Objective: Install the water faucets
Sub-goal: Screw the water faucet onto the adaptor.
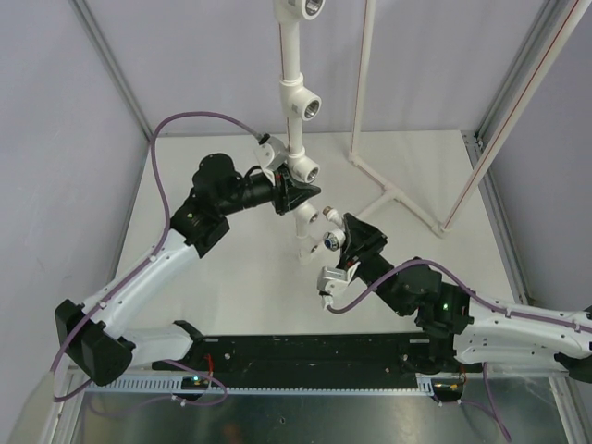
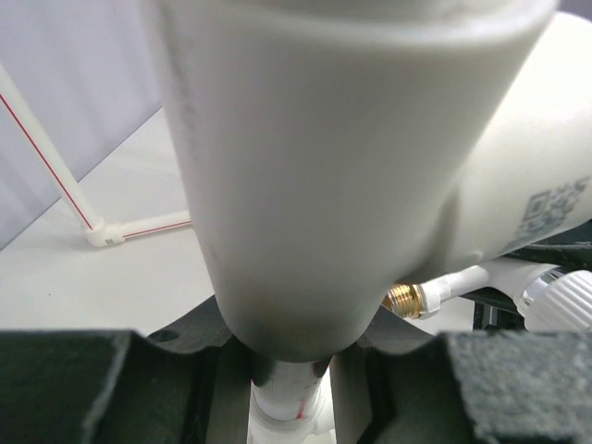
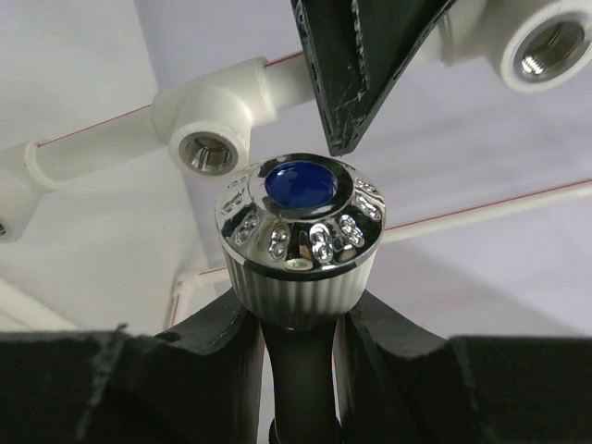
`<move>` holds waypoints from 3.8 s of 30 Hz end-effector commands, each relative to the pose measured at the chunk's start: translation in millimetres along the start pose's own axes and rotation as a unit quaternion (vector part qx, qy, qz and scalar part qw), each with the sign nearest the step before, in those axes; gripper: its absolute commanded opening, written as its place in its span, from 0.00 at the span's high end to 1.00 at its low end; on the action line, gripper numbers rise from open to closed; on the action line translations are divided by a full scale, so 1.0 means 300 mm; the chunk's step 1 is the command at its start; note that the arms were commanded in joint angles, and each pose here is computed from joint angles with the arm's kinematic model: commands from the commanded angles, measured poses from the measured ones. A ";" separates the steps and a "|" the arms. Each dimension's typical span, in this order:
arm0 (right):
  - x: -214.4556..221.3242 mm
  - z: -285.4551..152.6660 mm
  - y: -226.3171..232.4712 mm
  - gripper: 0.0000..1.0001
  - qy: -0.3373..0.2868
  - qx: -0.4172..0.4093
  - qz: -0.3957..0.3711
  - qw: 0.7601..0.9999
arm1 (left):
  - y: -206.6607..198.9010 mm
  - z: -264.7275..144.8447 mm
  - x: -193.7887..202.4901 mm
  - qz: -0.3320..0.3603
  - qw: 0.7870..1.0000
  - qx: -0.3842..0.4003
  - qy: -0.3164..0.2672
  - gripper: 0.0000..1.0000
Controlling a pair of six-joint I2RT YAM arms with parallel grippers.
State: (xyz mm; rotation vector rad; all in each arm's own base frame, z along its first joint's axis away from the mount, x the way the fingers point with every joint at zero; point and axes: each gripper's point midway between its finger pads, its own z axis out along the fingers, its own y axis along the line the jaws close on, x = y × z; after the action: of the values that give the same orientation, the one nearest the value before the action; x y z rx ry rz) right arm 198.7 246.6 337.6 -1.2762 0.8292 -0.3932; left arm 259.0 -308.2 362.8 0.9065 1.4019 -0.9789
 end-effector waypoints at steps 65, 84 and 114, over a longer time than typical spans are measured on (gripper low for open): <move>0.039 0.038 0.073 1.00 0.030 0.035 -0.023 0.999 | -0.064 0.005 0.041 -0.136 0.990 -0.033 0.036 1.00; -0.036 0.040 0.035 1.00 0.014 0.037 -0.038 0.998 | -0.064 0.008 0.047 -0.135 0.990 -0.031 0.038 1.00; 0.028 0.098 0.037 1.00 0.008 0.028 -0.087 0.996 | -0.101 0.003 0.045 -0.124 0.991 0.002 0.041 1.00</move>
State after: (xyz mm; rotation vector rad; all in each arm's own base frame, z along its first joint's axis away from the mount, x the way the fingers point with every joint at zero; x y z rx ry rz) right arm 210.1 275.7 308.5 -1.3633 0.7383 -0.5144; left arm 267.0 -308.7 363.5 0.7995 1.4576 -0.9205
